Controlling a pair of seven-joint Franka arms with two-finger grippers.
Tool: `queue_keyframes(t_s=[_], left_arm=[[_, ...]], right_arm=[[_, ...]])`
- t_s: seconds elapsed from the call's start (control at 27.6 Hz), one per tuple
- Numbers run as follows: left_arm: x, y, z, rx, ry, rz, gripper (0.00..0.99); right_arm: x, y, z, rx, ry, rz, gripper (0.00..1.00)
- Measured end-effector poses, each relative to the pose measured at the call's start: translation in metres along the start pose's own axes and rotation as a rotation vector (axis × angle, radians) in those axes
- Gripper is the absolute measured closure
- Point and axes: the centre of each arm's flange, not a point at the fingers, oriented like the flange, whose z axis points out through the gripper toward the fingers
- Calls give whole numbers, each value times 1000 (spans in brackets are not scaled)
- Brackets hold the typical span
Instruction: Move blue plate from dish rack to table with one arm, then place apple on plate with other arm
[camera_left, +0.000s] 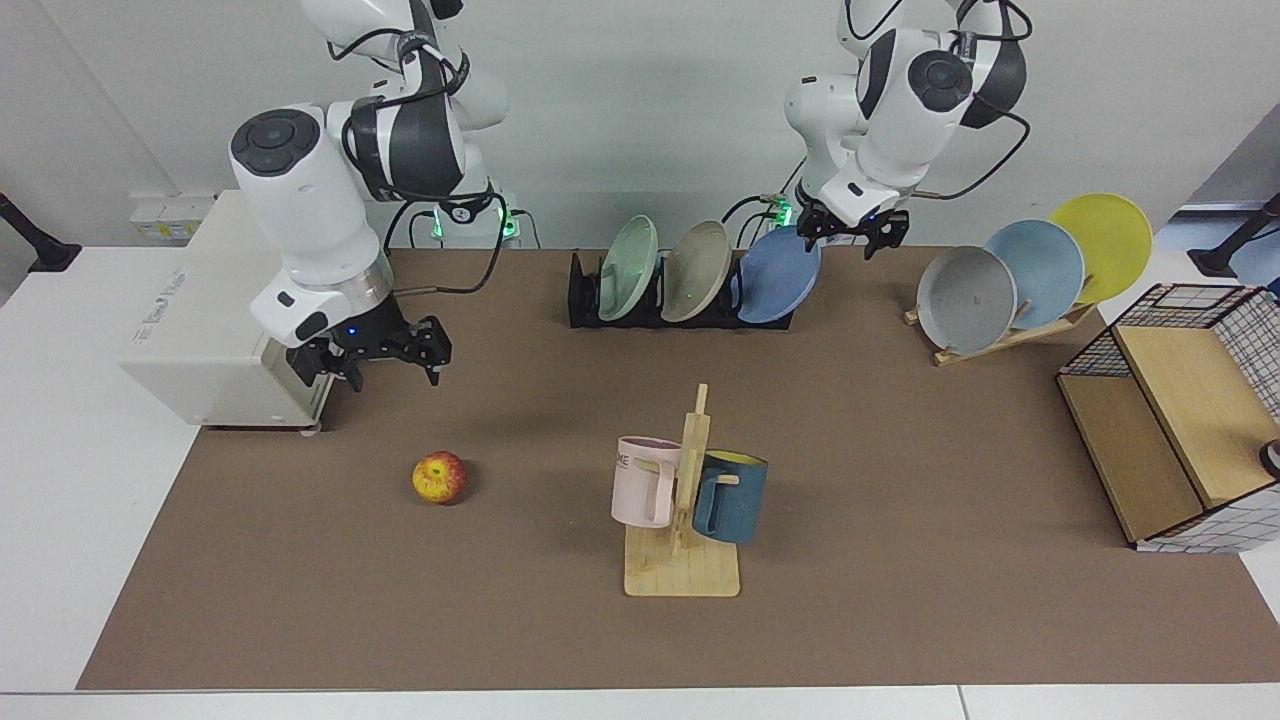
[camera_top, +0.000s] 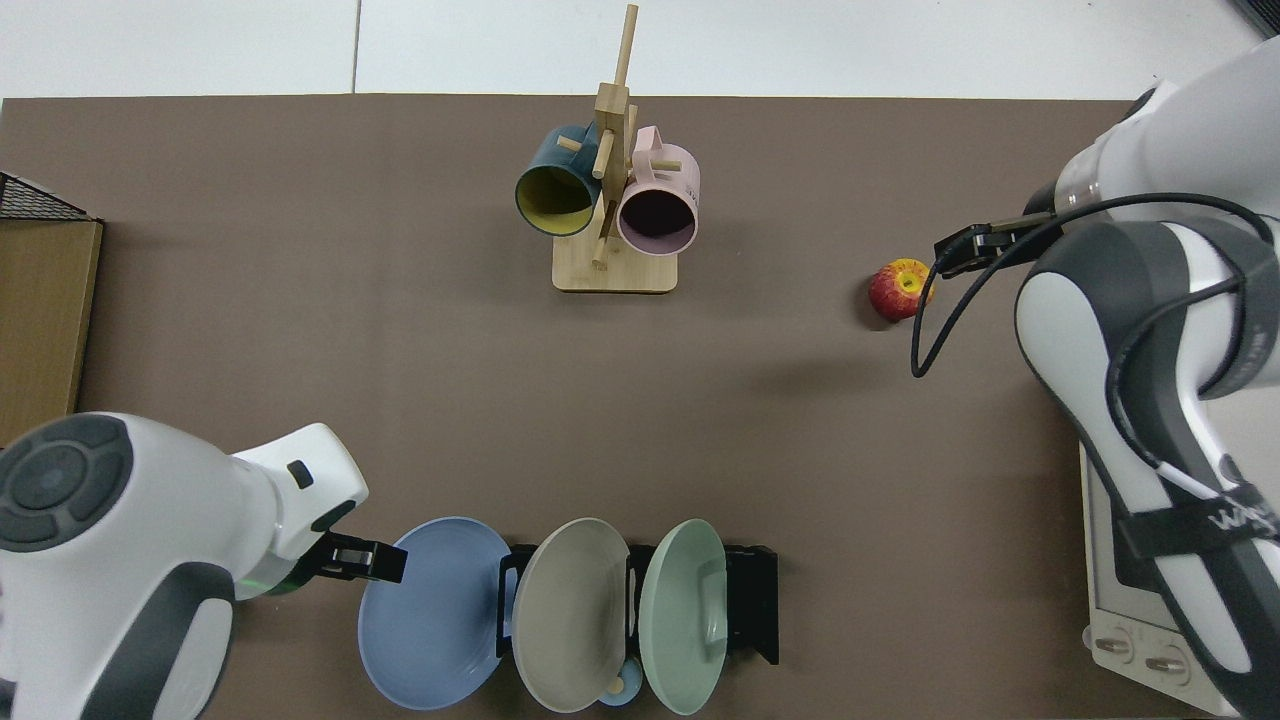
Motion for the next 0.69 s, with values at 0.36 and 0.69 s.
queue_keyframes(t_s=[0.36, 0.69], left_arm=[[-15, 9, 51, -46, -67, -10, 0], [-15, 10, 55, -49, -65, -8, 313]], right_arm=[[28, -16, 59, -7, 32, -13, 0], [46, -16, 114, -11, 84, -9, 0]])
